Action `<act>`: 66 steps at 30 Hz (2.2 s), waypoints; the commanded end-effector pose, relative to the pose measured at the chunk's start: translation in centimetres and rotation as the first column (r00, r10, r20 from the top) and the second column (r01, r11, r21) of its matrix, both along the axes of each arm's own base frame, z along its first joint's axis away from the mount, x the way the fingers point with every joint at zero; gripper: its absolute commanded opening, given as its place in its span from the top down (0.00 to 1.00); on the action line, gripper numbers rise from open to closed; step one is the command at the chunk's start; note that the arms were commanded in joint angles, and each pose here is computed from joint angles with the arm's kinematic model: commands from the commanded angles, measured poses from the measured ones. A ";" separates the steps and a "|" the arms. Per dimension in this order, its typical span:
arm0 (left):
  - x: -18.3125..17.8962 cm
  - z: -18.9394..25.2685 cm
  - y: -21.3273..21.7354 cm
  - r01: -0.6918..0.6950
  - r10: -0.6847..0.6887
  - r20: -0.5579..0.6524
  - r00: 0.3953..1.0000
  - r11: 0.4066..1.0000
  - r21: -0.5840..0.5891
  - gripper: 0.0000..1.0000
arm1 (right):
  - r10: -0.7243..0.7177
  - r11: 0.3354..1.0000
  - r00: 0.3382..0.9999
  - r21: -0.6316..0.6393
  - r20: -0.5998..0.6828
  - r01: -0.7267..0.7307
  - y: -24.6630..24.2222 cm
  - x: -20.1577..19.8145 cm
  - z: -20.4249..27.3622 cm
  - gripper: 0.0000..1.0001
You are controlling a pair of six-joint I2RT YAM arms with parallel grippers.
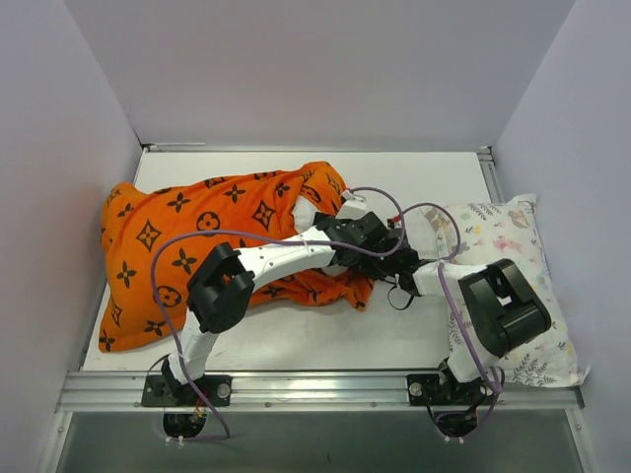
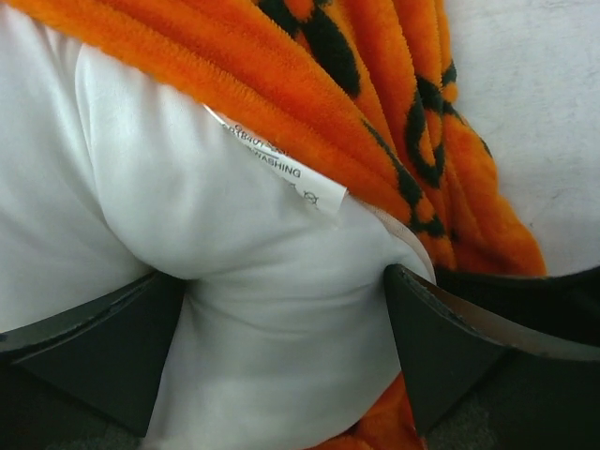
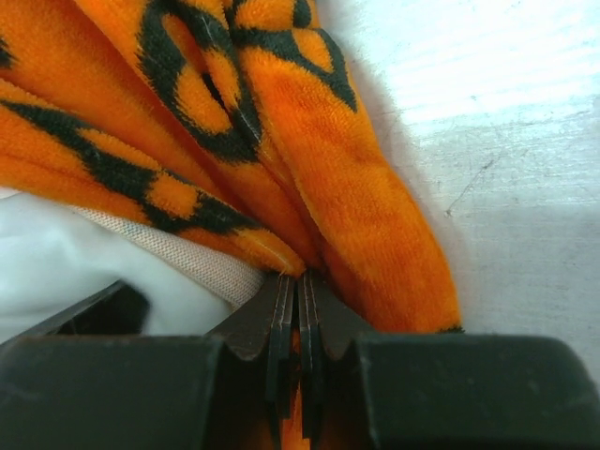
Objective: Remove the pillowcase from the pillow
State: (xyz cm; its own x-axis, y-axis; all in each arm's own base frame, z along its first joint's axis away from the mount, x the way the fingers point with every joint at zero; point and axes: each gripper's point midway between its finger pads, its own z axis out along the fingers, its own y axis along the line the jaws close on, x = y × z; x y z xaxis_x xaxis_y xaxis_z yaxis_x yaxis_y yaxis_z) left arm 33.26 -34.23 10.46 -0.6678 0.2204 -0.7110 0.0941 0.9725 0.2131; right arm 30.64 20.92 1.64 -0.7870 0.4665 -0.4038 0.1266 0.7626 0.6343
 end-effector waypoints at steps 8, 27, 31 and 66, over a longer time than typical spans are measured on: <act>1.7 -4.9 1.2 0.003 0.004 -0.120 0.993 0.999 0.053 1.00 | 0.002 0.999 0.999 -0.033 -0.043 -0.003 -0.9 -1.3 0.0 1.00; 8.5 15.7 6.0 -0.015 0.061 0.111 0.992 0.927 -0.374 1.00 | -0.073 0.987 0.989 -0.150 -0.131 0.053 -3.9 -3.3 -3.6 1.00; 7.2 19.0 5.8 0.058 0.004 0.137 0.991 0.892 -0.447 1.00 | -0.077 0.989 0.987 -0.138 -0.142 0.057 -3.6 -3.0 -4.0 1.00; -10.8 5.8 4.0 0.204 -0.280 0.001 0.960 0.696 -0.688 1.00 | 0.350 0.905 0.880 -0.359 0.320 -0.229 2.1 -3.1 14.2 0.24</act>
State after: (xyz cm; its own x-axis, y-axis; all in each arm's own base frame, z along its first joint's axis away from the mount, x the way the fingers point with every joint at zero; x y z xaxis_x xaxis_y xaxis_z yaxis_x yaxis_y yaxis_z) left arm 21.97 -29.08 14.57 -0.7502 -0.0919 -0.6548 0.3179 0.8183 -0.4790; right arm 26.69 22.62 15.92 -0.6549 0.1390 -0.7428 -0.2965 0.8569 0.4217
